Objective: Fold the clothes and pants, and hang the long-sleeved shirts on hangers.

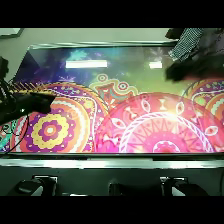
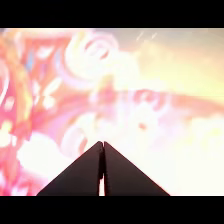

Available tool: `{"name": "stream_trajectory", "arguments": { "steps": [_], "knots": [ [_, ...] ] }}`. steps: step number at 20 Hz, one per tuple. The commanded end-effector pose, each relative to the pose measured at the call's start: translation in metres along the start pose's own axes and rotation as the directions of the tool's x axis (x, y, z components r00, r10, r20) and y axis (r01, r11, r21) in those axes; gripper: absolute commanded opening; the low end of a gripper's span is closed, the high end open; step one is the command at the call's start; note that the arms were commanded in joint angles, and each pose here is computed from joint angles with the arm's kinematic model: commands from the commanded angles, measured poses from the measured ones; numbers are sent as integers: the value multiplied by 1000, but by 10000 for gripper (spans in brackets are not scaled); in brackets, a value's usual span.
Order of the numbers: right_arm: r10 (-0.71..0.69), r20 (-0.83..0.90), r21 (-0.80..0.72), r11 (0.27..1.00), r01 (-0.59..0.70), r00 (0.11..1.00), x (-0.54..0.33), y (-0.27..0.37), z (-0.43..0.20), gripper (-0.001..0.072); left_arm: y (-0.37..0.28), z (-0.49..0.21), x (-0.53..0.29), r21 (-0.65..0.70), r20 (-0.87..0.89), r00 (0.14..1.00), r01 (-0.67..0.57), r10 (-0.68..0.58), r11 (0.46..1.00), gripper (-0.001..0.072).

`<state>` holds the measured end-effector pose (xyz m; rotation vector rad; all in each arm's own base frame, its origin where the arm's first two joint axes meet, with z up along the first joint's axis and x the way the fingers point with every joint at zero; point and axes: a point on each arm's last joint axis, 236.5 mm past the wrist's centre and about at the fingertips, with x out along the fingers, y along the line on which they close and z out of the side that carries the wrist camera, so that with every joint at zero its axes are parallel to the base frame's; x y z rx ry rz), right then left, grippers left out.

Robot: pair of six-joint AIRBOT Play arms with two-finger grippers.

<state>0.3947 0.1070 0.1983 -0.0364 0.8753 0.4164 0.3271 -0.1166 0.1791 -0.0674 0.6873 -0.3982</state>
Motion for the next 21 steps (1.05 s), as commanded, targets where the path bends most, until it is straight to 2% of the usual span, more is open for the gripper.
{"name": "stream_trajectory", "arguments": {
  "steps": [1,5,21],
  "knots": [
    [60,-195,5,998,-60,979,33,42,-80,26,48,-46,-11,43,-192,967,-160,166,986,21],
    [55,-289,45,998,-44,956,33,40,-111,30,60,-46,-14,32,-192,962,-193,196,981,22],
    [56,-286,45,998,-45,957,33,40,-110,30,59,-46,-14,32,-192,962,-193,195,981,22]
  ]
}}
